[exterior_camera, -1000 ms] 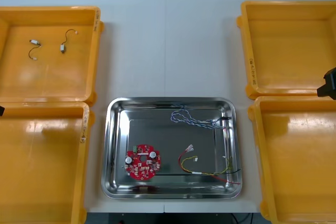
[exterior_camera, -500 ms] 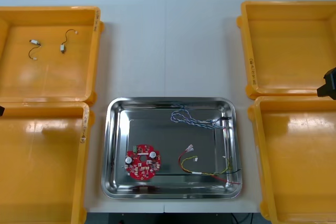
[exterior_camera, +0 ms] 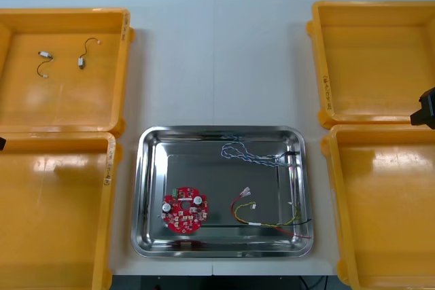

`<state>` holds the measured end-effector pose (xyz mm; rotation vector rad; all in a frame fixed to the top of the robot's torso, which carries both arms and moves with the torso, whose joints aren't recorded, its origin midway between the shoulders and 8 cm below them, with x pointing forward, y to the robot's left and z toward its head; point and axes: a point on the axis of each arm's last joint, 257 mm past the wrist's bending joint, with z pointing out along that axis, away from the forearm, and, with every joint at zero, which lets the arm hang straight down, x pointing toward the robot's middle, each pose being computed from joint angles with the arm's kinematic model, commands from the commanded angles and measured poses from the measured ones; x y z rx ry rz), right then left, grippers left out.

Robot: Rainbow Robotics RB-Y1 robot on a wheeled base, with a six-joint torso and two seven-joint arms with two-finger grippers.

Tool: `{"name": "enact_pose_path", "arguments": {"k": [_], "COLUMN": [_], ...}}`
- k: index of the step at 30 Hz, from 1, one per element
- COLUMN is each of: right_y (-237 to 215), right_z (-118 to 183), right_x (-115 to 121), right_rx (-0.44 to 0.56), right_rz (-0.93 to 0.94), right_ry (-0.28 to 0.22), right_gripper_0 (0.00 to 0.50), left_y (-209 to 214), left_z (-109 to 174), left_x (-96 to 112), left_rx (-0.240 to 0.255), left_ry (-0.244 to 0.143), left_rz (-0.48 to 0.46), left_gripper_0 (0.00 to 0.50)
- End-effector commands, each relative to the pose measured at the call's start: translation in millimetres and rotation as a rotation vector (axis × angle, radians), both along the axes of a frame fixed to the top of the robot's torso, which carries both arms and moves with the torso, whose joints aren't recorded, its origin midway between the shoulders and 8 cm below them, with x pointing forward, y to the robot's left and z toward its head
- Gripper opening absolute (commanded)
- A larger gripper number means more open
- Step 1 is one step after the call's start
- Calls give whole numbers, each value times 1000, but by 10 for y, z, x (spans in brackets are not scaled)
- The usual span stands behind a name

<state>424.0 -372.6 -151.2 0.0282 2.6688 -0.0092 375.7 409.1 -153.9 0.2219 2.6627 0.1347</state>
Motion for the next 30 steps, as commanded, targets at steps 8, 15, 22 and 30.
{"name": "enact_pose_path", "arguments": {"k": [8, 15, 22, 30], "right_y": [-165, -165, -165, -165], "right_z": [201, 201, 201, 201], "right_x": [0, 0, 0, 0], "right_rx": [-53, -53, -53, -53], "right_rz": [6, 6, 6, 6], "right_ry": [-39, -39, -39, -39], "right_gripper_0": [500, 500, 500, 500], "left_y": [45, 45, 45, 45], "left_z": [-22, -22, -22, -22], "left_x": [-45, -45, -45, -45], "left_rx": [15, 15, 15, 15], "left_ry": [5, 5, 5, 5], "left_rz": [-10, -10, -10, -10], "left_gripper_0": [500, 500, 500, 500]}}
